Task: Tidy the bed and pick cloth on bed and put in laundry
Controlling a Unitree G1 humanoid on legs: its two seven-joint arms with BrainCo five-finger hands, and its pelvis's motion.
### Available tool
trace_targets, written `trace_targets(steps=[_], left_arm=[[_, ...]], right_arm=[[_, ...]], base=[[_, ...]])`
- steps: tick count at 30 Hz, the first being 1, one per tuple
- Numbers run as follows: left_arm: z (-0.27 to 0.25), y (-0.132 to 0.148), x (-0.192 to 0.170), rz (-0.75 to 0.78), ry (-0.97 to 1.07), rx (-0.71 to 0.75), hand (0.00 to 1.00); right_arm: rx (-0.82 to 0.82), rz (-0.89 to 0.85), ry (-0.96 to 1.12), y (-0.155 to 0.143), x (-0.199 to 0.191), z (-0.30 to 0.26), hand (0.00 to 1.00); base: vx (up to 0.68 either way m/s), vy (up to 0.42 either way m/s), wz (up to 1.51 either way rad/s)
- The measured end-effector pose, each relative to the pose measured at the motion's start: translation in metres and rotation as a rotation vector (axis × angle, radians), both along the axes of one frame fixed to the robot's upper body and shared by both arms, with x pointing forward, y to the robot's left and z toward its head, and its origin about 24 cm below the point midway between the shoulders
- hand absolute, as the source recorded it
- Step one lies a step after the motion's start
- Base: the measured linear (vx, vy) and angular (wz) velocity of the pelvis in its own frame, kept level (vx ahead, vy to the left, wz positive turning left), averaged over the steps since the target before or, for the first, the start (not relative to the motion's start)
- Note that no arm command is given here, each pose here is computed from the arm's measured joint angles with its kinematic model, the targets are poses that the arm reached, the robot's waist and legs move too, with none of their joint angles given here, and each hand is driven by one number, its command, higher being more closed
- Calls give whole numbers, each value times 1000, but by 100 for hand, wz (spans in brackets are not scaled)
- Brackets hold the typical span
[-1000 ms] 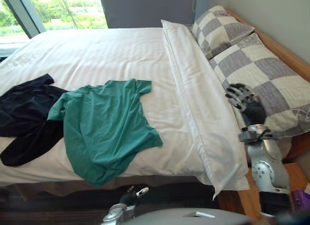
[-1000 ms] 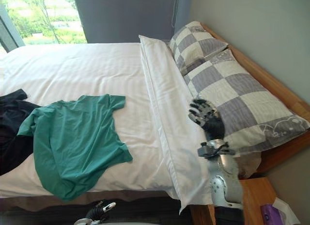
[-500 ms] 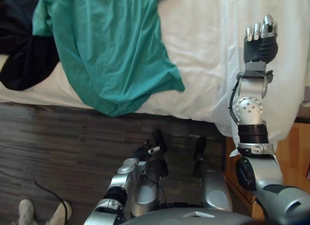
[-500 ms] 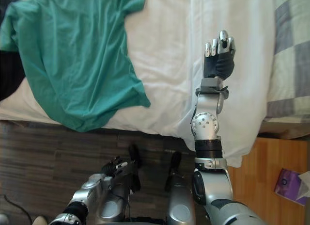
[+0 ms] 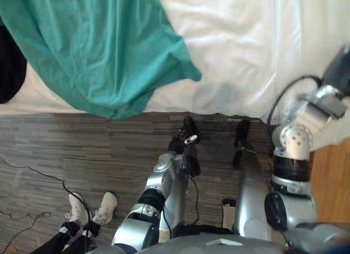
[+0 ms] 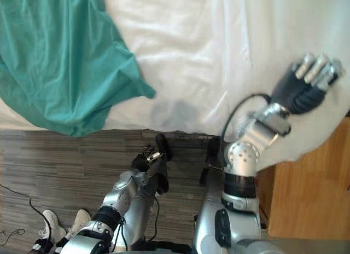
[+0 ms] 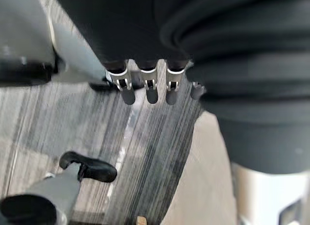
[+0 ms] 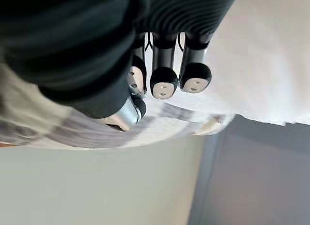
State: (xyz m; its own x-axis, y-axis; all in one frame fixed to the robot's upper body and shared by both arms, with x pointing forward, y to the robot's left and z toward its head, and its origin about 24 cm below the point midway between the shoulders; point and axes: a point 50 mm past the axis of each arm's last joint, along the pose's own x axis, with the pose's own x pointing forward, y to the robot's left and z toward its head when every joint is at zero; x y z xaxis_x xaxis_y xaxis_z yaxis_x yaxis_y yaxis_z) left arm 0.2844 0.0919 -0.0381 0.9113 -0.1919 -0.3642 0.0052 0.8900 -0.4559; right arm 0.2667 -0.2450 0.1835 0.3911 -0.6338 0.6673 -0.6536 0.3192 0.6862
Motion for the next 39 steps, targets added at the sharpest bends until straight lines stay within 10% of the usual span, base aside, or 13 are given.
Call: trace_targets(steps=[11, 12, 17, 26, 39], left_arm=[[-12, 15, -9, 83, 28, -41, 0], [-15, 19, -10, 99, 39, -53, 0], [-47, 39, -40, 135, 196, -47, 0], [-103, 67, -131, 95, 531, 87, 0], [-113, 78, -162, 152, 591, 228, 0]], right_arm=[[78, 9, 629, -26, -60, -160, 100], [70, 27, 702, -26, -66, -174, 0], [-27, 86, 994, -19, -93, -219, 0], [-948, 456, 1953, 44, -160, -316, 0], [-1025, 706, 2048, 60, -173, -335, 0]], base=[[76, -37, -27], [157, -45, -2], [183, -31, 7], [178, -23, 25], [-60, -9, 5]])
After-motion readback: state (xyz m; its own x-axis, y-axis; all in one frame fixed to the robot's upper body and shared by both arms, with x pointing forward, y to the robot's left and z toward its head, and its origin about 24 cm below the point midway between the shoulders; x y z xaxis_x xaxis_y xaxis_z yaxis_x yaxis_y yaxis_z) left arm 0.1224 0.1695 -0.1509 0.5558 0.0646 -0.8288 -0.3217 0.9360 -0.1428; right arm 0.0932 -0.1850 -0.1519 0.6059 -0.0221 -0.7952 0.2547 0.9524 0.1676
